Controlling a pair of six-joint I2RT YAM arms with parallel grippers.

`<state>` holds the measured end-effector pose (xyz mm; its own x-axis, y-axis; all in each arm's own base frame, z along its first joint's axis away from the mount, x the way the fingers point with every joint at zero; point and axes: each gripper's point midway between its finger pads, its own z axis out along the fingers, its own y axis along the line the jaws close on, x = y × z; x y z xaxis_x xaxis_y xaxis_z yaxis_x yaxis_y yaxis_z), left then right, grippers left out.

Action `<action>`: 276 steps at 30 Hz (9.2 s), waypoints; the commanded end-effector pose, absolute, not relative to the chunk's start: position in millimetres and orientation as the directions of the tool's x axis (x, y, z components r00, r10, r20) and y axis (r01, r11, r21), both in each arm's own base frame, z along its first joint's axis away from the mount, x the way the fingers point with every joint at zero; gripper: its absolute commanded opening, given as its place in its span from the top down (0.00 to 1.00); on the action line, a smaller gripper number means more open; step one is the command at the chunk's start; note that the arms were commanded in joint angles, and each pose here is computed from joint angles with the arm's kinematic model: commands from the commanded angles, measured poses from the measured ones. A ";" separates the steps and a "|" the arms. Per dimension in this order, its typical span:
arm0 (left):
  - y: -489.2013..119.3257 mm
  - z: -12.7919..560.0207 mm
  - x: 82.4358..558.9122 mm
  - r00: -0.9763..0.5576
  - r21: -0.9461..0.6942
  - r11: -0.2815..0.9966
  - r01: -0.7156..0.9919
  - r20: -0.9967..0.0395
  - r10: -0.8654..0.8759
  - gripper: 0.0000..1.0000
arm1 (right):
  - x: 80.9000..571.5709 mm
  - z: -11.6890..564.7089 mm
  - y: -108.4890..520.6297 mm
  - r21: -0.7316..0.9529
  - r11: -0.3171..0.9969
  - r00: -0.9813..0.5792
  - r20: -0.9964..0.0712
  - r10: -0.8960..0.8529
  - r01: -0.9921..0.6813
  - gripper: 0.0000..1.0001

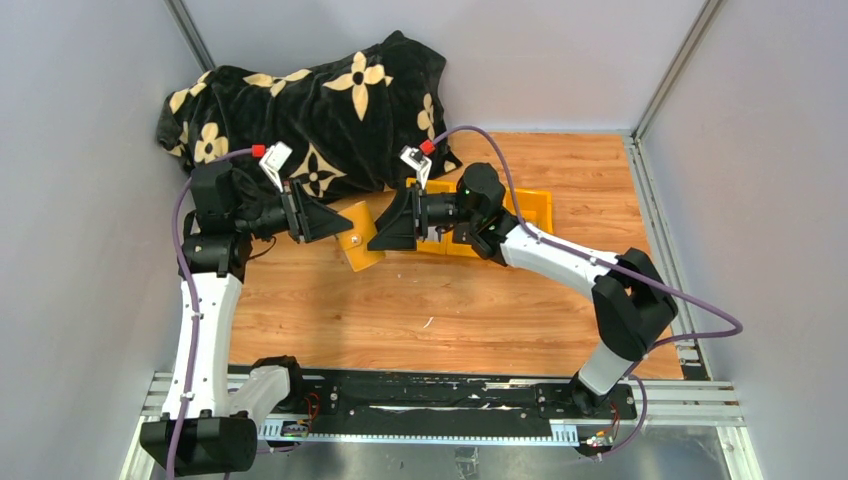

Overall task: Take the credit cards out of the card holder
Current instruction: Open the card holder.

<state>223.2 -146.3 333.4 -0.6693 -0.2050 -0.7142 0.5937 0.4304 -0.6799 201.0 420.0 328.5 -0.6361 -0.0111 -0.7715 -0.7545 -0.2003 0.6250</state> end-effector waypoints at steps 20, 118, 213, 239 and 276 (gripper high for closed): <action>-150.5 359.2 220.0 -0.630 -0.669 0.390 0.633 -0.738 -0.243 0.28 | 181.3 329.7 434.6 0.667 -0.300 -0.679 -0.730 -0.079 -0.682 0.82; -104.7 305.4 265.3 -0.550 -0.633 0.706 0.317 -0.729 -0.407 1.00 | 235.9 374.6 493.5 0.714 0.056 -0.692 -0.692 0.208 -0.698 1.00; -129.4 298.0 188.7 -0.522 -0.455 0.629 0.630 -0.848 -0.090 0.24 | 237.0 384.1 390.5 0.506 0.116 -0.505 -0.862 0.040 -0.855 1.00; -88.1 326.4 256.0 -0.350 -0.440 0.822 0.361 -0.881 -0.317 0.33 | 234.9 378.4 427.2 0.695 0.145 -0.677 -0.718 0.161 -0.704 1.00; -80.3 341.1 236.3 -0.206 -0.479 0.818 0.318 -0.878 -0.433 0.43 | 213.0 396.7 440.0 0.721 0.070 -0.694 -0.685 0.223 -0.690 1.00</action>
